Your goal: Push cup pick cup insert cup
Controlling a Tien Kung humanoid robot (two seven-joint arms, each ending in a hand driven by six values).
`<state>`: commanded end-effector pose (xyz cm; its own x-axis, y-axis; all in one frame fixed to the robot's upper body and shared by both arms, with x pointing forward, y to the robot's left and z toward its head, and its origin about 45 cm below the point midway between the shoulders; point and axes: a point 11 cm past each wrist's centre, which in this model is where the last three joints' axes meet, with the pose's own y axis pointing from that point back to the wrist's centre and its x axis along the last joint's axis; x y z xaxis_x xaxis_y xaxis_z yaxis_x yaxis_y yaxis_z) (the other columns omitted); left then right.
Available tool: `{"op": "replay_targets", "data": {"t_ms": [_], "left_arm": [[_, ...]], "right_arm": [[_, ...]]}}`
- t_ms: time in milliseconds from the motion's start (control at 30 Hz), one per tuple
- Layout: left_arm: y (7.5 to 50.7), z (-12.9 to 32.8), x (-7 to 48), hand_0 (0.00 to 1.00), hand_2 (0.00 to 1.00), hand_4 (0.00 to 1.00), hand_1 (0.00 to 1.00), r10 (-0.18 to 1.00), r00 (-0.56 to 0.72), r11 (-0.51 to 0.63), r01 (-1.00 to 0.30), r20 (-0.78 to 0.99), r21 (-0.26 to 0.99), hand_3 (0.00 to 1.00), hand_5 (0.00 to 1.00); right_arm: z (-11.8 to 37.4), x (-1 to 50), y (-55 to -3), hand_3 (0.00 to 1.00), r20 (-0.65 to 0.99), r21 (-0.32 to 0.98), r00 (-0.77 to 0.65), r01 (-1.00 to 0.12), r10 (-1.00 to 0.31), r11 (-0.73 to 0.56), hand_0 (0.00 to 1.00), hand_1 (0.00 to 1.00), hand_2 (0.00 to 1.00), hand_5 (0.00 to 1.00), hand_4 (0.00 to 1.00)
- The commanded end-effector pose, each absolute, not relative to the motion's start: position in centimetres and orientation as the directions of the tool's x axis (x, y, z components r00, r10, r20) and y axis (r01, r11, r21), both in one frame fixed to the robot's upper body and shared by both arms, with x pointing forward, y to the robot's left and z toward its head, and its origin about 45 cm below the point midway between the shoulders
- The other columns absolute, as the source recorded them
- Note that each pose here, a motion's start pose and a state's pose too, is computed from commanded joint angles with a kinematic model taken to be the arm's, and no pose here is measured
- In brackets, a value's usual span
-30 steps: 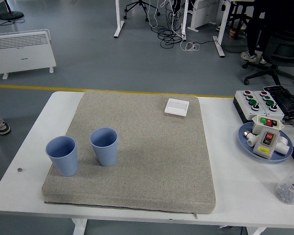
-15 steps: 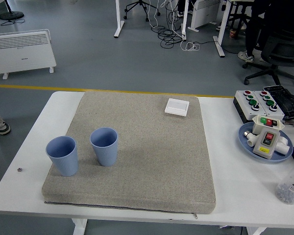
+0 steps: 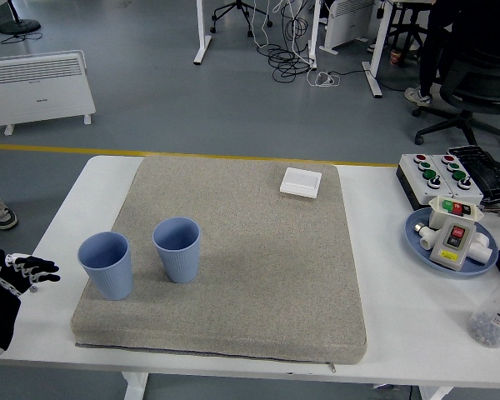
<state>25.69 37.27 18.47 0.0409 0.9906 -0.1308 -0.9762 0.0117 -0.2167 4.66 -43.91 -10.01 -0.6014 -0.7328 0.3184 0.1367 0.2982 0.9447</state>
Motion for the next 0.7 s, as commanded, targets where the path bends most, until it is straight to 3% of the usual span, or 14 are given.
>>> {"op": "replay_targets", "data": {"t_ms": [67,700], "left_arm": [[37.0,18.1,25.5,0.535,0.500,0.588,0.530,0.987,0.035,-0.001,-0.976,-0.159,-0.217,0.455,0.998],[35.4,14.6,26.6,0.552,0.500,0.590,0.530,0.990,0.106,0.099,-0.991,-0.088,-0.086,0.454,0.998]], "right_arm": [[-10.0,4.7,-43.9,0.579,0.318,0.945,-0.601,0.137,-0.733,0.298,0.677,0.592,0.604,0.563,0.103],[-10.0,4.8,-43.8,0.579,0.315,0.946,-0.603,0.136,-0.733,0.295,0.677,0.592,0.602,0.565,0.101]]}}
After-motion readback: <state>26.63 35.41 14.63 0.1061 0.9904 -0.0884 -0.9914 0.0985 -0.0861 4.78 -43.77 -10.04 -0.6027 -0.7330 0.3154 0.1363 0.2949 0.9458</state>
